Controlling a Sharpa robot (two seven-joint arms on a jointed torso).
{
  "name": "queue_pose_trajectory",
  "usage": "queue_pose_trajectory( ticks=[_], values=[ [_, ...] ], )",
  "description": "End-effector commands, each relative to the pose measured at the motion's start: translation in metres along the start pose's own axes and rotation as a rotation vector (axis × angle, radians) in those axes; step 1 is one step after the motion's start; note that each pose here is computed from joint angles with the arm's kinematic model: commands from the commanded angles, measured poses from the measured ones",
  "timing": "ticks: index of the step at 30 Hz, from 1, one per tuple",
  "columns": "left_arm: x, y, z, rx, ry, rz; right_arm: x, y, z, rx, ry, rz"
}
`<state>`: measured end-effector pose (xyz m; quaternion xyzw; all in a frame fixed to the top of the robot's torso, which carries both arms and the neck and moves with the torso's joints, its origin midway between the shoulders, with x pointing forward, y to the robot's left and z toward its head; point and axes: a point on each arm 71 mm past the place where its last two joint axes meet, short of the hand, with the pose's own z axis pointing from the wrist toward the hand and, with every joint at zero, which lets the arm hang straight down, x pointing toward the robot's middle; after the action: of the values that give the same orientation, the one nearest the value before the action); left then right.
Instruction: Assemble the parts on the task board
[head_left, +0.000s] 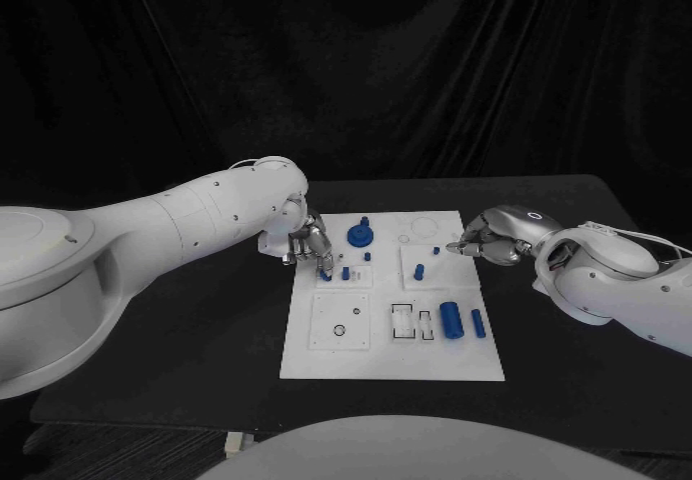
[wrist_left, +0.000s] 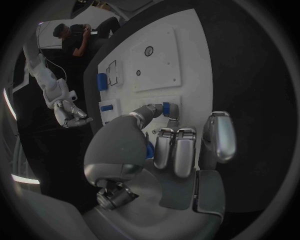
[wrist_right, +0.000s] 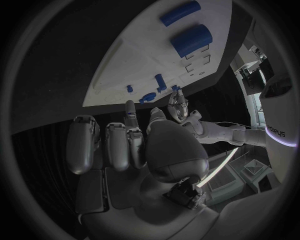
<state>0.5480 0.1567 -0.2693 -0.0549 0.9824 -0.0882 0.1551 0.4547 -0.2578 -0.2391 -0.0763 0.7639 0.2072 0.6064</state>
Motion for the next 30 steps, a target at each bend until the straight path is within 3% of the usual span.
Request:
queue_pose_trajectory(
  ticks=[1,6,13,25,30],
  values=[
    [0.0026,0.0022,0.0020,0.001,-0.016,-0.005,0.002,-0.001,-0.001,0.008,0.006,-0.001],
    [0.0030,0.0037,-0.0014,0.028,-0.052,-0.023,0.002,-0.001,-0.001,0.010,0.006,-0.001],
    [0.0026,0.0032,-0.0136,0.067,-0.124,-0.046,0.003,-0.003,-0.002,0.013,0.006,0.000],
    [0.0074,0.0019,-0.0237,0.083,-0.180,-0.066,0.005,-0.003,-0.003,0.016,0.010,0.001],
    [0.0049,0.0038,-0.0262,0.061,-0.259,-0.045,0.005,-0.002,-0.002,0.015,0.011,0.002]
  ],
)
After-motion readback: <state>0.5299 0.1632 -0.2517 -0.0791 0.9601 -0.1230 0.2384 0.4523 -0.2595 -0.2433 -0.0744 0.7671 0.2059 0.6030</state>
